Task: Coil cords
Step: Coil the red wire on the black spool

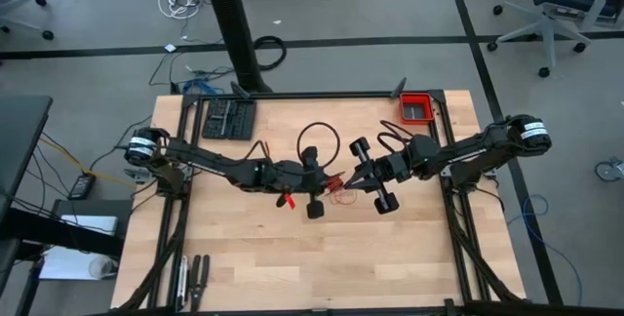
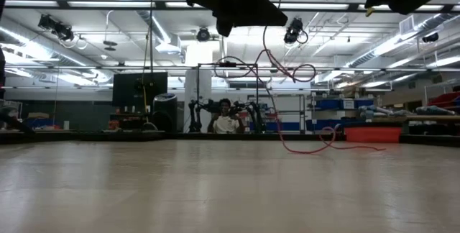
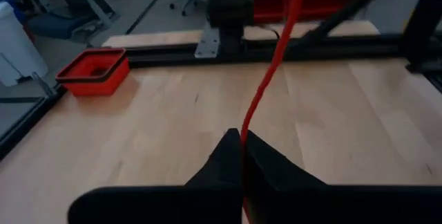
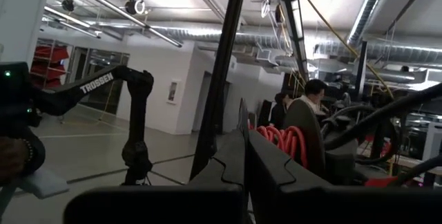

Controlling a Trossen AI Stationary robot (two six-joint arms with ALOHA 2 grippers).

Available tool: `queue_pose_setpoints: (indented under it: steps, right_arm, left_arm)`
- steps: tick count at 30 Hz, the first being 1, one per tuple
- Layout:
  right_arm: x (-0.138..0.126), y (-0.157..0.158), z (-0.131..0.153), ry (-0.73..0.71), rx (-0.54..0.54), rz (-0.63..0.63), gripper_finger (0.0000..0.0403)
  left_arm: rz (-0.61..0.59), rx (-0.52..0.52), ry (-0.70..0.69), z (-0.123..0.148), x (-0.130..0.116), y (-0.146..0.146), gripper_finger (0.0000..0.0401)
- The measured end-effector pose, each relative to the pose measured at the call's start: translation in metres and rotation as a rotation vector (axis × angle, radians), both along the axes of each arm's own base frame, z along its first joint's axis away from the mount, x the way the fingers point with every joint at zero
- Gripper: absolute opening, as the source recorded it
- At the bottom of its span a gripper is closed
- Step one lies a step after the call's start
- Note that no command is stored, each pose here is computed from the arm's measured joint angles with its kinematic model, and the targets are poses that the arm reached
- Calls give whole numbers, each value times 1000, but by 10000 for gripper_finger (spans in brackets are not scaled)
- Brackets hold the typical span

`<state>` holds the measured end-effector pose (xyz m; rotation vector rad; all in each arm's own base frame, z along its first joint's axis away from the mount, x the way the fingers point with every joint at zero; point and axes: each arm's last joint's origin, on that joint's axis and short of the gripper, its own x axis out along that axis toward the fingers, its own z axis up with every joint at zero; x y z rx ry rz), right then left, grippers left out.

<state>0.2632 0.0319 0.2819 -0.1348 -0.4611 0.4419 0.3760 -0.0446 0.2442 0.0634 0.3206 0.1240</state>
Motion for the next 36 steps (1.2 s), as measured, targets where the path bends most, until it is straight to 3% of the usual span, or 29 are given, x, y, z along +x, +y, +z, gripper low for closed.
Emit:
queue_pose_setpoints:
  steps: [9, 16, 27, 32, 36]
  right_arm:
    - [-15, -11, 5, 206, -1, -110, 1]
    - [-30, -22, 7, 343, 57, -204, 1]
    - [-33, -37, -15, 635, 205, -313, 1]
    - [-33, -42, -18, 693, 281, -273, 1]
    - [-27, -42, -23, 718, 314, -221, 1]
  left_arm:
    - [-31, 4, 134, 17, -25, 3, 0]
    - [-30, 18, 155, 36, -45, 3, 0]
    - [65, 179, 186, 38, -50, 4, 0]
    - [153, 314, 170, 42, -50, 3, 0]
    - [152, 347, 92, 50, -47, -1, 0]
